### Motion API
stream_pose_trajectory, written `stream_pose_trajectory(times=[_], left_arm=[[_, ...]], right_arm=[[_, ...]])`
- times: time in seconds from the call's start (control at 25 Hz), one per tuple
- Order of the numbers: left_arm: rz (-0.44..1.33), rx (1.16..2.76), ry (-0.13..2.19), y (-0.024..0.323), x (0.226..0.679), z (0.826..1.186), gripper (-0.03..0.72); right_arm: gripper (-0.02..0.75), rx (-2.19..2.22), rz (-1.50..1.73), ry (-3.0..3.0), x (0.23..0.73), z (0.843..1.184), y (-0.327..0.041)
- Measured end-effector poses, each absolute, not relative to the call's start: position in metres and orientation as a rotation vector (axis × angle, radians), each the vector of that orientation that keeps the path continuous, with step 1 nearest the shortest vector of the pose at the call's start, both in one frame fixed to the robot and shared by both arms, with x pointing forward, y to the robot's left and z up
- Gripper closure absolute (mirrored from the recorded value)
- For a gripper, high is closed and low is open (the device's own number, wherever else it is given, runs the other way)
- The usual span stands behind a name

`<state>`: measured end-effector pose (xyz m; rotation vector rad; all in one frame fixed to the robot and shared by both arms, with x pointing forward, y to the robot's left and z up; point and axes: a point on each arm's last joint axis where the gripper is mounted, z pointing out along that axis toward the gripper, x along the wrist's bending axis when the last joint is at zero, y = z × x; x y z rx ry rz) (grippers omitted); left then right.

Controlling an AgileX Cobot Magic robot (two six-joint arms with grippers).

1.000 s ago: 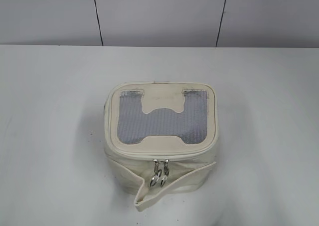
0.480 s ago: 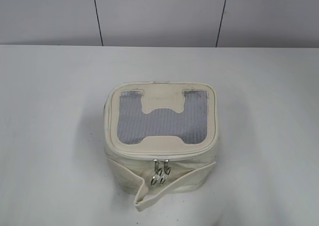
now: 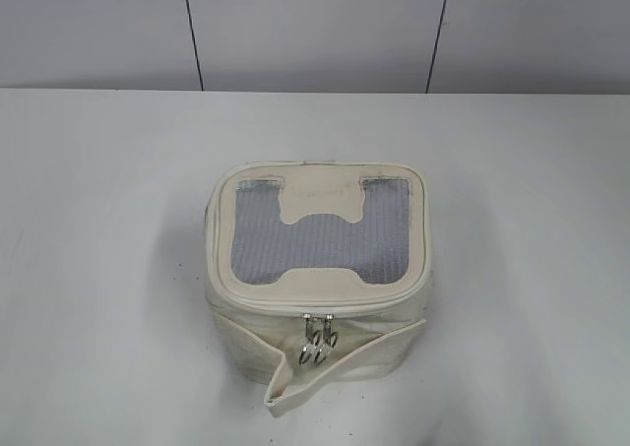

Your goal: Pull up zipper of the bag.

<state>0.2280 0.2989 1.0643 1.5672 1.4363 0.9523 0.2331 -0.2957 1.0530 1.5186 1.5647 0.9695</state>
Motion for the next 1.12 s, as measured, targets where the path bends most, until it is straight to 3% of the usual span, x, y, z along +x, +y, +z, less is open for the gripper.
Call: stream_pose_trajectory(times=[1.12], left_arm=[[0.952,1.567,1.436,0.2989,0.228,1.0643,0.445]], right_arm=[[0.153,1.519,0.969,1.565,0.2331,1.053,-0.2957]])
